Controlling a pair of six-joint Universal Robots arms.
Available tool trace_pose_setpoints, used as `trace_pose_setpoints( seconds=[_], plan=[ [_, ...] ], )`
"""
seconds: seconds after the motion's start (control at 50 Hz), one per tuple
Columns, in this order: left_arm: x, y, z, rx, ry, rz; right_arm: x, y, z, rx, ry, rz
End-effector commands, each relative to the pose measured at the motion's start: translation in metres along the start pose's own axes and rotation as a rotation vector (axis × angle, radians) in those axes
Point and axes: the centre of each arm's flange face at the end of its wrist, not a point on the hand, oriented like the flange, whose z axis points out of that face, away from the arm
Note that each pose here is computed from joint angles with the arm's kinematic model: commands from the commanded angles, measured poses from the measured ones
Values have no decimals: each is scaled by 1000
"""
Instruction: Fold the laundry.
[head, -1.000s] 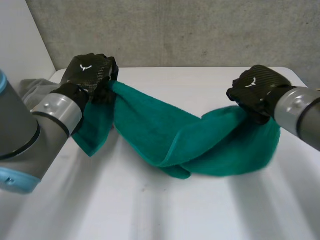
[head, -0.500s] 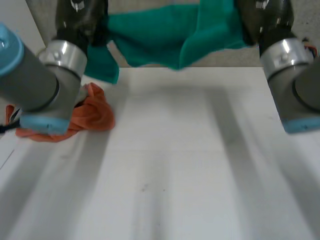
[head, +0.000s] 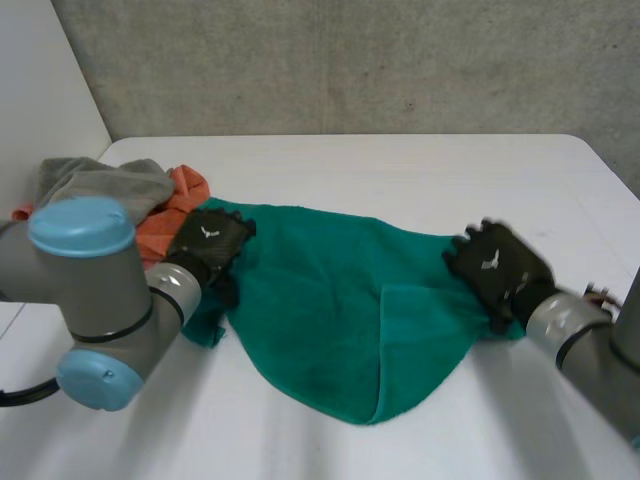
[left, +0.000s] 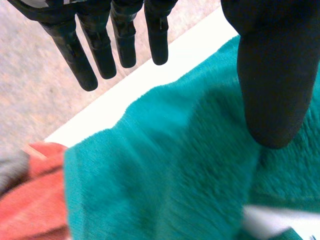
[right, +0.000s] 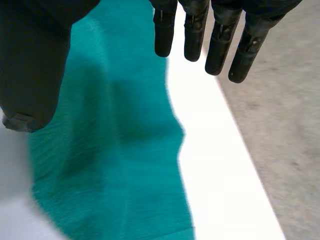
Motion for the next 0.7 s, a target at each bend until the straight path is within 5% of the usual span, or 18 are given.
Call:
trace_pose_setpoints(
  seconds=[0.02, 0.38, 0.7],
  plan=[
    [-9, -19, -24, 45, -25, 11, 33, -38, 1, 27, -77, 229],
    [-46, 8, -58, -32, -79, -36, -21, -47, 68, -160, -467, 296],
    [-47, 13, -57, -46, -63, -50, -47, -28, 88, -167, -402, 170]
  ],
)
